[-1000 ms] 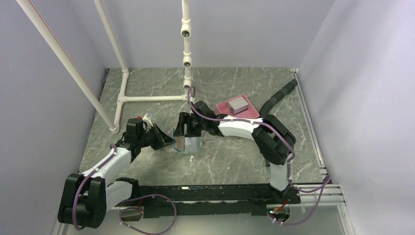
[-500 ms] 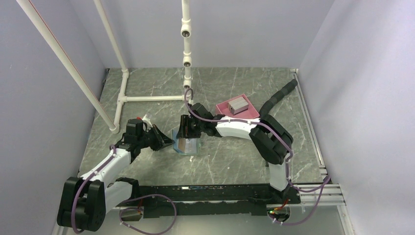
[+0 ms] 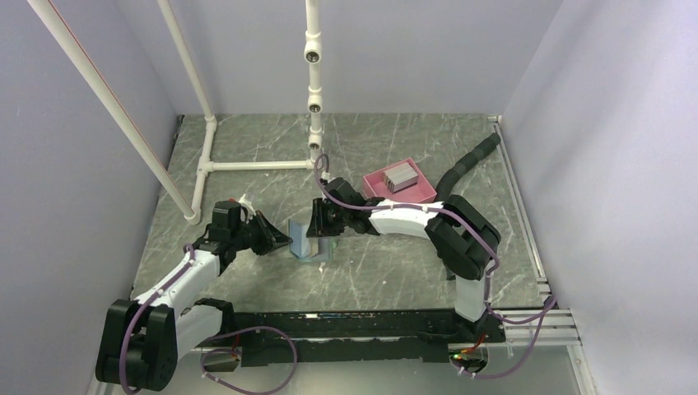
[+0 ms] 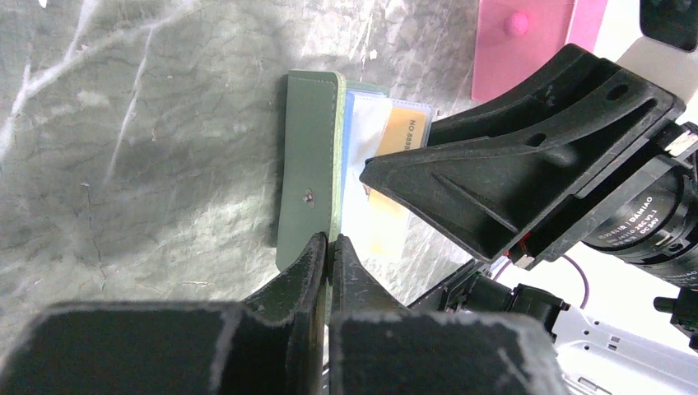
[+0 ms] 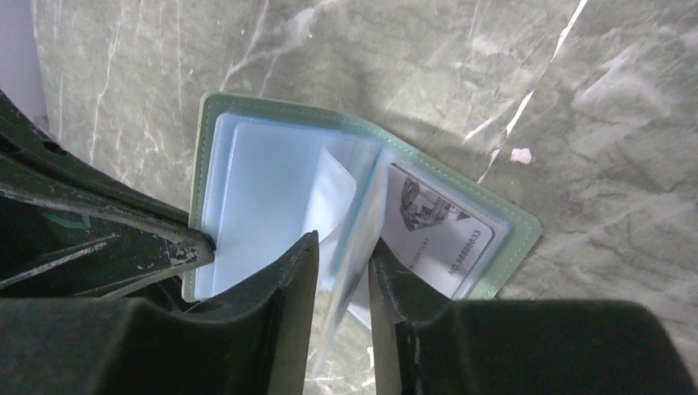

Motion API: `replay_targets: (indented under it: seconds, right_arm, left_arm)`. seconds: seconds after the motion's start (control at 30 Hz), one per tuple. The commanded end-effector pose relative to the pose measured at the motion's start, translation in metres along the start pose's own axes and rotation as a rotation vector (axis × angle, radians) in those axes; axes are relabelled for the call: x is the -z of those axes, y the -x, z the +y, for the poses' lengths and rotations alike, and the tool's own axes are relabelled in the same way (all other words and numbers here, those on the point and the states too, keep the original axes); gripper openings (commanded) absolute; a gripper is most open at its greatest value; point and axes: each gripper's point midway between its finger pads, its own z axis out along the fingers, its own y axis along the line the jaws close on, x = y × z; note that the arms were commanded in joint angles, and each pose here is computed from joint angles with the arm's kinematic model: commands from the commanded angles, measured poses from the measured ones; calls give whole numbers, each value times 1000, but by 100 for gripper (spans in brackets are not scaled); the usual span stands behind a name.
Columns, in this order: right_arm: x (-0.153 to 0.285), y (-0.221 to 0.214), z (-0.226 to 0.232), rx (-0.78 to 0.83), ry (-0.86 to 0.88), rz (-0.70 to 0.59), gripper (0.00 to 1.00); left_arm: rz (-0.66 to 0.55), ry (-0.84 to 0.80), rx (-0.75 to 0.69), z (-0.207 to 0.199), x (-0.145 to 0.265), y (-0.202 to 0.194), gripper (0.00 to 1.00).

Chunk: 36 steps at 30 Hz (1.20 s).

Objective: Put the credit cards into the card holder
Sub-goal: Open the card holder at the center of the board.

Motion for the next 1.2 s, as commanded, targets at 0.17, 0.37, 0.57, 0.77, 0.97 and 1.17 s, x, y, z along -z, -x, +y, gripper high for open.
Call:
replay_targets:
  seconds: [0.17, 0.37, 0.57, 0.77, 0.97, 1.17]
  right_arm:
    - [6, 2, 14, 29, 101, -5, 27]
    - [11, -5, 21, 57, 182, 15, 39]
    - [17, -5, 28, 67, 234, 8, 42]
    - [20, -12, 10, 86, 174, 4, 54]
    - [24, -17, 8, 110, 184, 9, 61]
    - [22, -16, 16, 139, 239, 7, 60]
  left_arm:
    - [-17, 86, -25, 4, 7, 9, 15]
    - [-13, 163, -14, 19, 11, 5, 46]
    - [-38, 211, -21, 24, 19, 7, 61]
    - [-110, 289, -93, 21, 40, 23, 75]
    - [-110, 234, -119, -1, 46, 30, 77]
    - [-38, 52, -134, -40, 39, 27, 76]
